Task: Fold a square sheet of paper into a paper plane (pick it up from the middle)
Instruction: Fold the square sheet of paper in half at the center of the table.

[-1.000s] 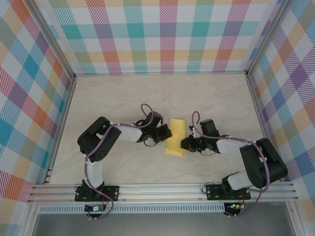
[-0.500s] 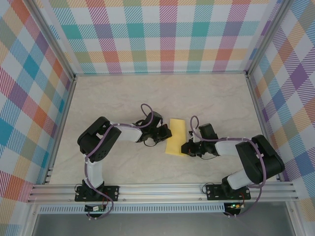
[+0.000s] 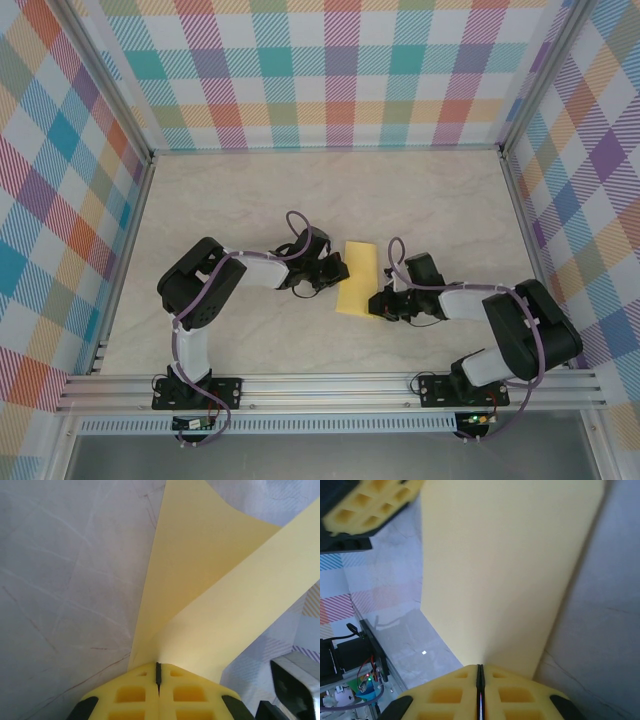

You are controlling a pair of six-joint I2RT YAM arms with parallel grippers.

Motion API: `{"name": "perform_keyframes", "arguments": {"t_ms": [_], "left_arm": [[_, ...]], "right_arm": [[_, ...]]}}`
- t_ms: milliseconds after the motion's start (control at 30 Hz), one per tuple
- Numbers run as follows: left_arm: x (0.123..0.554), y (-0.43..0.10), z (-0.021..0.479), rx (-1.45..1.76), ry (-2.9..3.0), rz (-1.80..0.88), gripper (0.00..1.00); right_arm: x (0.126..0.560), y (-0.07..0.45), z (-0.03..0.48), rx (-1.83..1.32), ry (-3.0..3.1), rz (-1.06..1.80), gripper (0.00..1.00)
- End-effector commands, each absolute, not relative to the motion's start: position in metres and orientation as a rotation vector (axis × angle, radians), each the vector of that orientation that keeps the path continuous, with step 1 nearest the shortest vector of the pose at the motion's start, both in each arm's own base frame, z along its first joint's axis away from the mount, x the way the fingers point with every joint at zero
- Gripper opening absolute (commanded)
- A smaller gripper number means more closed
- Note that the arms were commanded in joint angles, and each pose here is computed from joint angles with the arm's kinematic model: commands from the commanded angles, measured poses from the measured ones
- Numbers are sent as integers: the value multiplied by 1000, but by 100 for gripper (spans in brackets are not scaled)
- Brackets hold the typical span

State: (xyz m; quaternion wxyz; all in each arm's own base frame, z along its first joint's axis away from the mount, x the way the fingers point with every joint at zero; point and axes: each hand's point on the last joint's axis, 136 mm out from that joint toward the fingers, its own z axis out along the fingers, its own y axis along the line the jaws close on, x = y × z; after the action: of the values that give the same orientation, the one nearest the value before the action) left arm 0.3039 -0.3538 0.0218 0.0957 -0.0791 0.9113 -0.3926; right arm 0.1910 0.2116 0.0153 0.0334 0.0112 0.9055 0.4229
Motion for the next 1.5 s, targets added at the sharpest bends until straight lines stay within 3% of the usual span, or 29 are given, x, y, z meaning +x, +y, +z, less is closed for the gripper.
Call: {"name": "perform_keyframes", "arguments": {"t_ms": [0, 133, 300, 400, 600, 967, 1467], "left_arm": [[279, -341, -8, -240, 2819, -1052, 0], [279, -341, -8, -235, 2822, -1052, 0], [279, -341, -8, -232, 2823, -1052, 0], [278, -340, -9, -234, 2826, -1048, 0], [278, -339, -10, -234, 2832, -1033, 0], [276, -338, -11, -230, 2840, -1027, 0], [275, -336, -13, -225, 2850, -1021, 0]], "right_arm": [[181, 206, 1, 33, 2844, 1246, 10], [183, 206, 3, 42, 2858, 1213, 9], [201, 211, 39, -11, 2744, 1209, 9], [223, 208, 62, 4, 2672, 1152, 10], [268, 212, 89, 36, 2575, 1295, 11], [301, 207, 64, 36, 2590, 1294, 10], [290, 190, 11, 115, 2711, 1204, 11]]}}
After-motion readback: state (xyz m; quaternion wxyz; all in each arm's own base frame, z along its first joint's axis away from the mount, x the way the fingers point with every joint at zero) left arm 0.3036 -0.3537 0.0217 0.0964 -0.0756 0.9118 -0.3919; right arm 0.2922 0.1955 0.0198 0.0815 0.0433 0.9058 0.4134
